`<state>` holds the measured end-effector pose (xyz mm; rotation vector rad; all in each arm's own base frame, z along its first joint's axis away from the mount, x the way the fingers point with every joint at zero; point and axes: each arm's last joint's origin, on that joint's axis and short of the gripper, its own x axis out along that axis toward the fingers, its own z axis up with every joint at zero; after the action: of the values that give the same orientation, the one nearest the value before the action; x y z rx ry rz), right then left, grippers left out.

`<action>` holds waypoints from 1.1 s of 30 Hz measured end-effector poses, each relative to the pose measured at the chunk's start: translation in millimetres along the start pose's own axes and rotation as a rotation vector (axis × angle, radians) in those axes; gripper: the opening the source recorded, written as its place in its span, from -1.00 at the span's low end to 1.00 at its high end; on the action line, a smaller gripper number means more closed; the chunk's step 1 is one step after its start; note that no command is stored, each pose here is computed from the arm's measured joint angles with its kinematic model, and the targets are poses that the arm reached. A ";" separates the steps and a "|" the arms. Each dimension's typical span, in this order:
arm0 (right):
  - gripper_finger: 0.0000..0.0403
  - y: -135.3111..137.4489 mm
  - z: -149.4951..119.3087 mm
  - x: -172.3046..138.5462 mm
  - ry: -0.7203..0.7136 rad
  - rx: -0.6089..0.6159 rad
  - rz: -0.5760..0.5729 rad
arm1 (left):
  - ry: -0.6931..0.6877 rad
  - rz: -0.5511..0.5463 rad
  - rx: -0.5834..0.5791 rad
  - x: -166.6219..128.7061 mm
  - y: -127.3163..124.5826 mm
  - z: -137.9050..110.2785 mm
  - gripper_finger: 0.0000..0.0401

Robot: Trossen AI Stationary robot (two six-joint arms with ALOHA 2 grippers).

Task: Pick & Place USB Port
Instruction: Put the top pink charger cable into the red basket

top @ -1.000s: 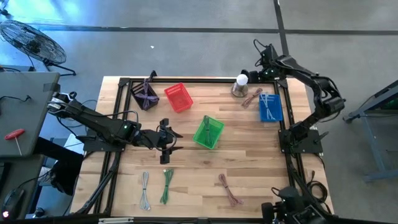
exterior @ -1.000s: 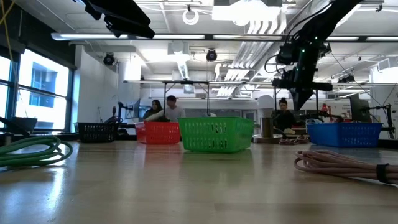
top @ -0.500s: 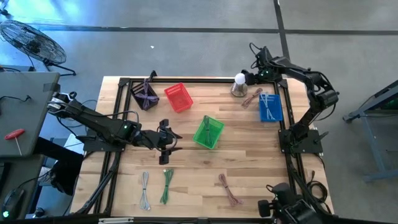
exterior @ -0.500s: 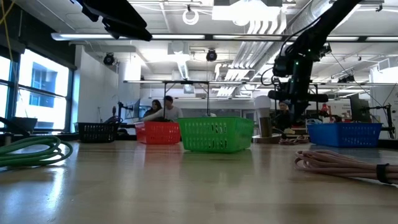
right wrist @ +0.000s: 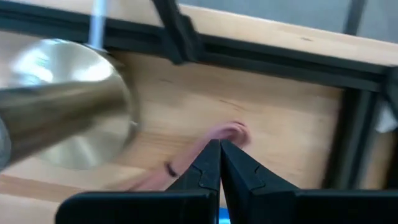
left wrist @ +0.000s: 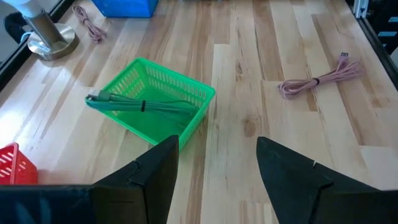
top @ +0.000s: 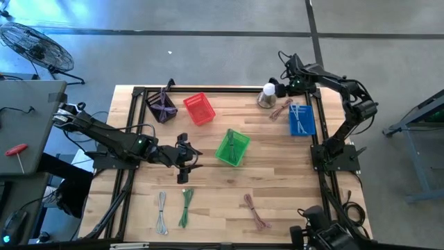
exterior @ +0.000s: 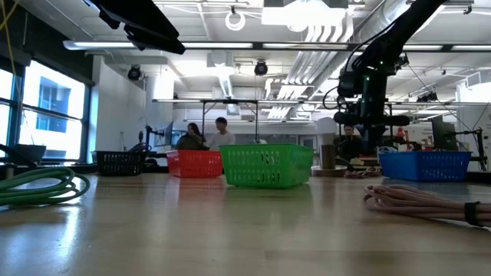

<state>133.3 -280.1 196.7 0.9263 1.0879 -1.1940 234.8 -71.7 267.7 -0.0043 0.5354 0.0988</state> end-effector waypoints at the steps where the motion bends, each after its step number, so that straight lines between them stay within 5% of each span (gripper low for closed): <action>1: -1.00 -1.1 -1.1 0.2 0.007 -0.001 -0.025 | 0.001 0.000 -0.001 0.0 0.0 -0.1 0.05; 18: -1.00 -3.2 0.3 0.8 -0.024 0.034 -0.097 | 0.001 -0.006 0.000 0.0 -0.2 0.0 0.05; 33: -1.00 12.0 2.6 -0.4 -0.080 -0.018 -0.037 | -0.001 -0.005 -0.002 0.0 -0.2 0.1 0.05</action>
<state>145.5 -280.7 197.7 0.8405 1.0540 -1.2392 234.9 -71.9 267.8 -0.0071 0.5347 0.0941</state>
